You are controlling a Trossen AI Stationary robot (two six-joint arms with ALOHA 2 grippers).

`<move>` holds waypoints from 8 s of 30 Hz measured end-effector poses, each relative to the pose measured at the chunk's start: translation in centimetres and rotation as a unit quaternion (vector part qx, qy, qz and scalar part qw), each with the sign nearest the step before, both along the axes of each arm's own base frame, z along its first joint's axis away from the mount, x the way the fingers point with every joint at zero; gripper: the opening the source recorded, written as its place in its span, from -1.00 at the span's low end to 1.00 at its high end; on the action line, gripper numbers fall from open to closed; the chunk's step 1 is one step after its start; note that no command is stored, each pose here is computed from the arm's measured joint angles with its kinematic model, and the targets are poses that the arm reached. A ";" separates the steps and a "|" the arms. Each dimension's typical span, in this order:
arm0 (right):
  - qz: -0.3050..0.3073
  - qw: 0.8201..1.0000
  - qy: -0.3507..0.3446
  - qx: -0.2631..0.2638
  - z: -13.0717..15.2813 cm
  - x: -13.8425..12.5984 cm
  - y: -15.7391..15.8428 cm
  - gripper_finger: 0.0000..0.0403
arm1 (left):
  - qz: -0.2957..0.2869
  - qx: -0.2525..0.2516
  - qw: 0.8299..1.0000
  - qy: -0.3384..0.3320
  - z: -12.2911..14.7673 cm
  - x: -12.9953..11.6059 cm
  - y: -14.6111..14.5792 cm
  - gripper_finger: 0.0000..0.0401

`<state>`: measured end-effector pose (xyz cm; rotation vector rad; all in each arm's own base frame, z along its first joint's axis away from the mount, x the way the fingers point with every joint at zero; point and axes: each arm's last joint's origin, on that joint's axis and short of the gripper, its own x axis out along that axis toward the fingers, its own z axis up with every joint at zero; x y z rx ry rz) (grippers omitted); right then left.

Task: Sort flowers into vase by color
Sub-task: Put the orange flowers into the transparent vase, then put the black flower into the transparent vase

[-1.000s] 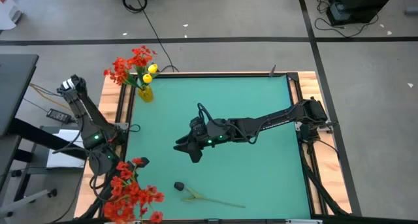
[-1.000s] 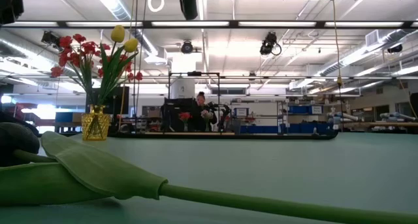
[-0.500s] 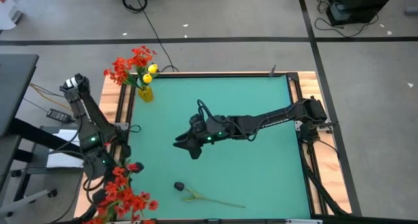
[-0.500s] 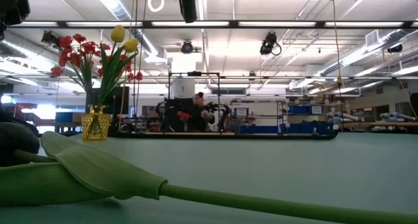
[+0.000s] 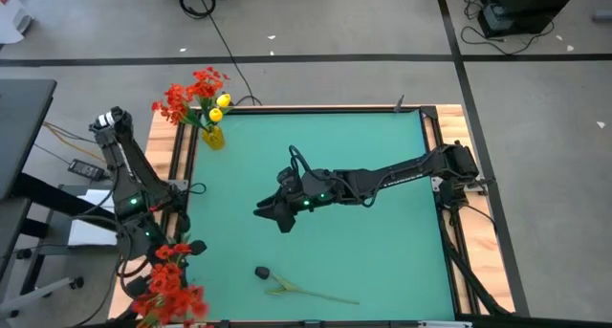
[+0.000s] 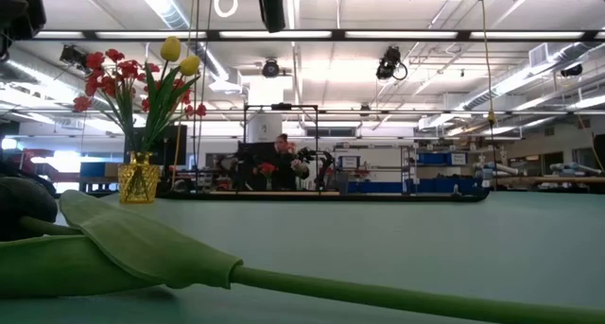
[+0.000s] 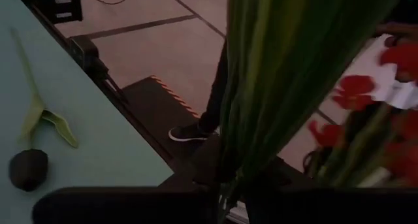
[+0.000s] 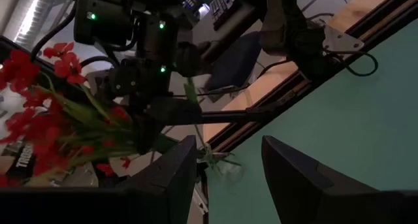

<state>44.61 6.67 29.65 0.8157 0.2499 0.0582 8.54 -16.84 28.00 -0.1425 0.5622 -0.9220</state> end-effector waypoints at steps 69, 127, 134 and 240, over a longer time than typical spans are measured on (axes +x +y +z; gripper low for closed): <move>0.004 0.992 0.126 0.003 -2.5 -0.8 1.3 -0.10 | 0.294 0.058 0.936 0.184 11.2 -5.1 13.5 -0.06; 0.195 0.893 0.290 -0.284 -17.1 -3.9 13.9 -0.97 | 0.640 -0.052 0.762 0.083 10.9 0.3 10.9 -0.07; 0.080 0.910 0.265 -0.310 -10.8 -3.1 8.8 -0.98 | 0.649 -0.038 0.758 0.044 11.3 0.8 11.1 -0.06; -0.047 0.946 -0.155 -0.280 6.6 -2.9 -10.2 -0.75 | 0.483 0.080 0.847 -0.204 16.0 9.7 18.8 -0.96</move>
